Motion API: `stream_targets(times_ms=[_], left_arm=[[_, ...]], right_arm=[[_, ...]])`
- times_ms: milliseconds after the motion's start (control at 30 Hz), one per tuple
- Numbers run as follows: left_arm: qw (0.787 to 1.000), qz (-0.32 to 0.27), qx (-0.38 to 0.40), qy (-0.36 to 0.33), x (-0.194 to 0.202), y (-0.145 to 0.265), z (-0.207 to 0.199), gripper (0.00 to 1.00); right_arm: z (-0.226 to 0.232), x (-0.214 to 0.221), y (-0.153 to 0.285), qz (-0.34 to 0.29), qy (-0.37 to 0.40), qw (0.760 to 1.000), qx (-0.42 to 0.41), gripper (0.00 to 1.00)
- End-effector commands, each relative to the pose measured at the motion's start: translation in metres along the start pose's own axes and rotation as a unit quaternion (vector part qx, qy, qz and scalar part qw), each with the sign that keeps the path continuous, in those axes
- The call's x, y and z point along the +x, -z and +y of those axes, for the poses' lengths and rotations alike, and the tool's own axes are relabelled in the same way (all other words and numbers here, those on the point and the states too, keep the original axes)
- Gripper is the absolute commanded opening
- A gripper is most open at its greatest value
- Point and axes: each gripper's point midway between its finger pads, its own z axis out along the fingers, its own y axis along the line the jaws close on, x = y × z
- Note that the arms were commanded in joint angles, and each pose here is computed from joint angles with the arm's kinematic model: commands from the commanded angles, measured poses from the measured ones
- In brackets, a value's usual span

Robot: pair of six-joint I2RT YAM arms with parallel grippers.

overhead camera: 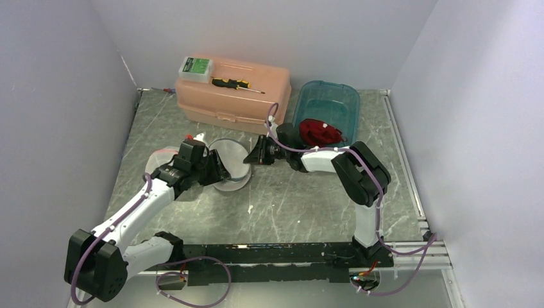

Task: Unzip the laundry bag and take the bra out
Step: Move the laundry bag to the center of the board.

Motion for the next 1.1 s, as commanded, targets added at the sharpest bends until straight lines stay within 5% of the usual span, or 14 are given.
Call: stream_targets(times_ms=[0,67,267,400,733,1067], left_arm=[[1.000,-0.019,0.015,-0.009,-0.009,0.010,-0.009,0.51],[0.999,-0.028,0.022,-0.014,-0.016,0.018,-0.015,0.54],[0.997,-0.054,0.050,-0.005,-0.033,0.043,-0.035,0.70],[0.992,-0.074,0.085,0.051,-0.033,0.052,-0.045,0.94],[0.967,-0.078,0.192,0.147,-0.004,0.051,-0.083,0.95],[0.976,-0.061,0.126,0.165,0.028,0.013,-0.108,0.95]], right_arm=[[0.033,-0.022,0.018,-0.040,0.026,0.998,-0.032,0.12],[0.039,-0.030,0.038,-0.066,0.030,0.997,-0.025,0.00],[0.033,-0.031,0.102,-0.141,0.020,0.989,0.051,0.00],[0.031,-0.027,0.135,-0.202,-0.041,0.975,0.079,0.00],[0.025,-0.003,0.158,-0.281,-0.170,0.938,0.116,0.00],[0.012,0.016,0.156,-0.291,-0.257,0.910,0.143,0.00]])
